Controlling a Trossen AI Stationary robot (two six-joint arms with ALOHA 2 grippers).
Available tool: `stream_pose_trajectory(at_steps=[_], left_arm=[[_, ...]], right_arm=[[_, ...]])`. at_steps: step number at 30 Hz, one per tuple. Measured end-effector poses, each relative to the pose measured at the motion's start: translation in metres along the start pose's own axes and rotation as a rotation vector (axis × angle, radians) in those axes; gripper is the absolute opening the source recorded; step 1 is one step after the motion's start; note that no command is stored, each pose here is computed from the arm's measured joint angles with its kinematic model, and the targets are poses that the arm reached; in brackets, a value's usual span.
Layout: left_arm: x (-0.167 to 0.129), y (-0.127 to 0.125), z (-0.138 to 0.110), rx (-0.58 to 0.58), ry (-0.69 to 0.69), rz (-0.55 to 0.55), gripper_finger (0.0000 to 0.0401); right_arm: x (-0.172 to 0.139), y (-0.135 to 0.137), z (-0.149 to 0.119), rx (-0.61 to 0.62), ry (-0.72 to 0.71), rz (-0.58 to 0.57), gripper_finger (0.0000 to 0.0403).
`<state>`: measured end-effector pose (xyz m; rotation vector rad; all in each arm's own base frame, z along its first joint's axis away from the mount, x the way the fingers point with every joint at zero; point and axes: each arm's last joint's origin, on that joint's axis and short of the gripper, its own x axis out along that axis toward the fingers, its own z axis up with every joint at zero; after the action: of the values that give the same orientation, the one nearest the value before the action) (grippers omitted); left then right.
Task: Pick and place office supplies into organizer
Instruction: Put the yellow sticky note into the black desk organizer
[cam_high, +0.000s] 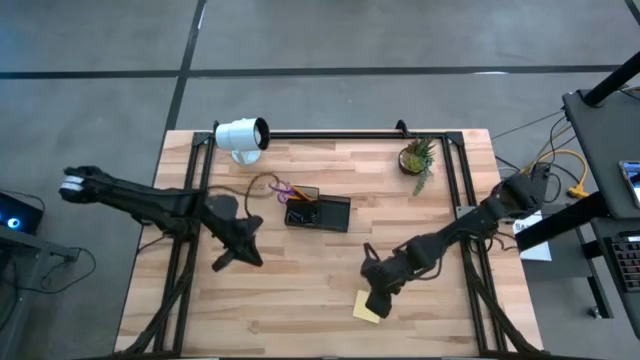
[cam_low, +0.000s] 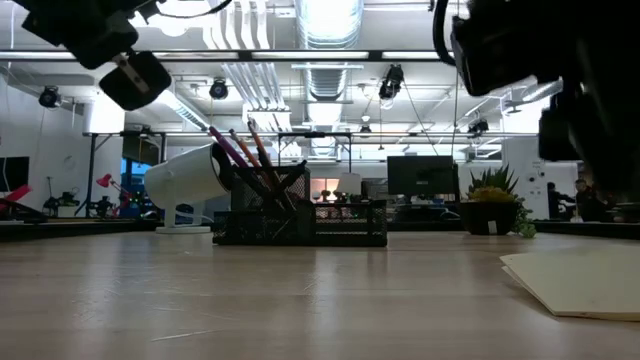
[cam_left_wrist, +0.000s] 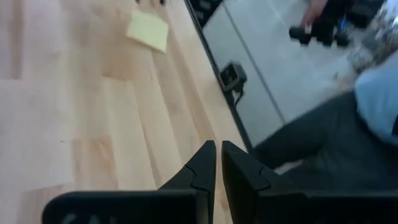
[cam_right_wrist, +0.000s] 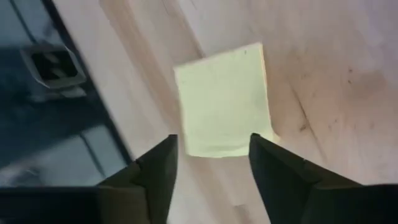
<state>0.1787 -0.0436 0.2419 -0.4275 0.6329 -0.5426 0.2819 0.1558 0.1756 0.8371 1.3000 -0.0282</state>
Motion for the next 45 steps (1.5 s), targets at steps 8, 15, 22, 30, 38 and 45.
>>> stream_pose_trajectory(at_steps=[8, 15, 22, 30, 38, 45], left_arm=[[0.038, -0.027, -0.001, 0.132, 0.09, 0.076, 0.0011], [0.064, -0.032, -0.002, 0.098, 0.124, 0.081, 0.0011], [0.082, -0.033, -0.003, 0.074, 0.104, 0.077, 0.0011], [0.086, -0.035, -0.004, 0.076, 0.088, 0.099, 0.0011], [0.085, -0.035, -0.004, 0.062, 0.078, 0.11, 0.0011], [0.085, -0.035, -0.004, 0.062, 0.075, 0.117, 0.0011]], right_arm=[[0.031, -0.001, 0.003, -0.181, 0.062, -0.169, 0.0205], [0.015, 0.022, 0.005, -0.373, -0.004, -0.277, 0.0205], [0.018, 0.022, 0.001, -0.547, -0.062, -0.395, 0.0206], [0.046, 0.011, 0.002, -0.526, -0.015, -0.433, 0.0206], [0.057, 0.014, 0.005, -0.516, 0.009, -0.434, 0.0201], [0.057, 0.015, 0.006, -0.513, 0.008, -0.442, 0.0132]])
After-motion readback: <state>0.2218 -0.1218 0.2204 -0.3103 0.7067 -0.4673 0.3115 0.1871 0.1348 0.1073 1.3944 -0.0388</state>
